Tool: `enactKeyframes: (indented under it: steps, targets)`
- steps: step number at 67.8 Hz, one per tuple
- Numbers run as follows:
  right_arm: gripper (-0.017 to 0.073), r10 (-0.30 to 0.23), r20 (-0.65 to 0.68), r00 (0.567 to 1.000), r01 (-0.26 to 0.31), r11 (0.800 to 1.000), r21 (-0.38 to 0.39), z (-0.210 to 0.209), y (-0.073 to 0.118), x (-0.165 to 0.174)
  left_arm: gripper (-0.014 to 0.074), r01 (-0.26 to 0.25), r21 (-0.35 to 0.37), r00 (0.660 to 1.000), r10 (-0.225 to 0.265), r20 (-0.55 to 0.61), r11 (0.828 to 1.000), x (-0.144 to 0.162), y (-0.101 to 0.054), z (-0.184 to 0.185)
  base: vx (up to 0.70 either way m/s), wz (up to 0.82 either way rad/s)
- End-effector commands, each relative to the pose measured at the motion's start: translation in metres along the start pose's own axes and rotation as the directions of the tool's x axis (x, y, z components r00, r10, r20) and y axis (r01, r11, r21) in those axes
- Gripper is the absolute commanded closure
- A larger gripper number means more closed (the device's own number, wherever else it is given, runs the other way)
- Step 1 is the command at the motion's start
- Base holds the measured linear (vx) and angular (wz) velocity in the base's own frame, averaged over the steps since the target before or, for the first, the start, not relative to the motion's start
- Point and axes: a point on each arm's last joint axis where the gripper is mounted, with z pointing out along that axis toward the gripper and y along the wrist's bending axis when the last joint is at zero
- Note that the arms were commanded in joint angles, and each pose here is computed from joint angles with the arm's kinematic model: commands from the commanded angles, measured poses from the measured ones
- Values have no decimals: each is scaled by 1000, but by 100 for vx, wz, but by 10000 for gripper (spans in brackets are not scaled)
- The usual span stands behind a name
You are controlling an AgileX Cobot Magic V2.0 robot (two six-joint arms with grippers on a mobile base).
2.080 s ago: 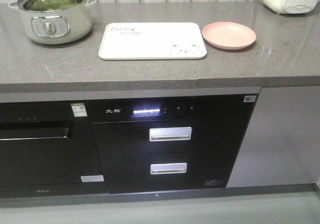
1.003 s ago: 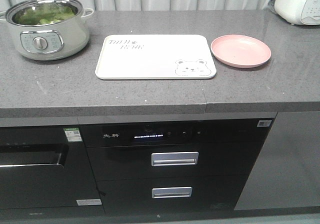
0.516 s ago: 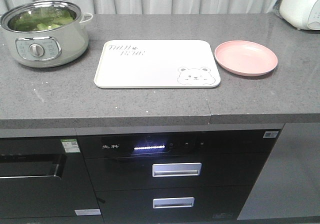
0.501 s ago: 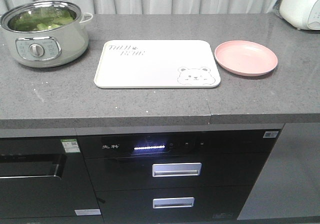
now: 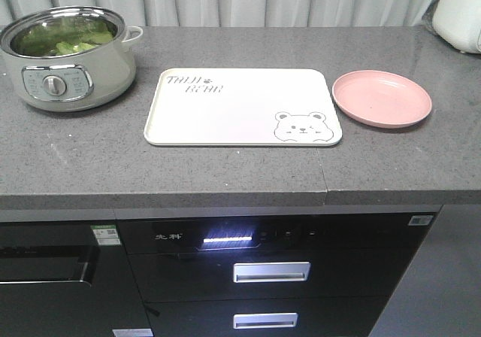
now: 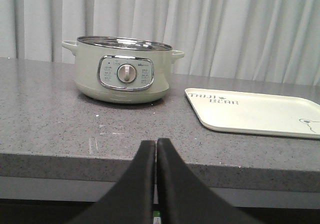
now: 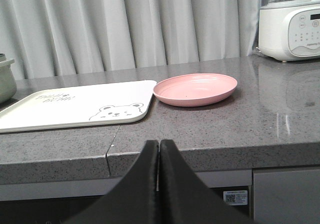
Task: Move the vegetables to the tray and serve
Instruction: 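Drive closer and align the base in front of the tray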
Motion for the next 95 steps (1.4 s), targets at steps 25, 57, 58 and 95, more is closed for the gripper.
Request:
enactKeyframes:
  steps: [25, 57, 58, 95]
  targets:
    - [562, -11, 59, 998, 12, 1000, -21, 0, 2, -2, 599, 6, 20, 999, -7, 51, 1000, 1, -1, 0, 8, 4]
    - [562, -11, 59, 998, 12, 1000, -21, 0, 2, -2, 599, 6, 20, 999, -7, 51, 1000, 1, -1, 0, 9, 4]
    - [562, -11, 59, 998, 12, 1000, -21, 0, 2, -2, 599, 6, 20, 999, -7, 51, 1000, 1, -1, 0, 8, 2]
    - [562, -11, 59, 998, 12, 1000, -21, 0, 2, -2, 599, 6, 20, 999, -7, 51, 1000, 1, -1, 0, 7, -1]
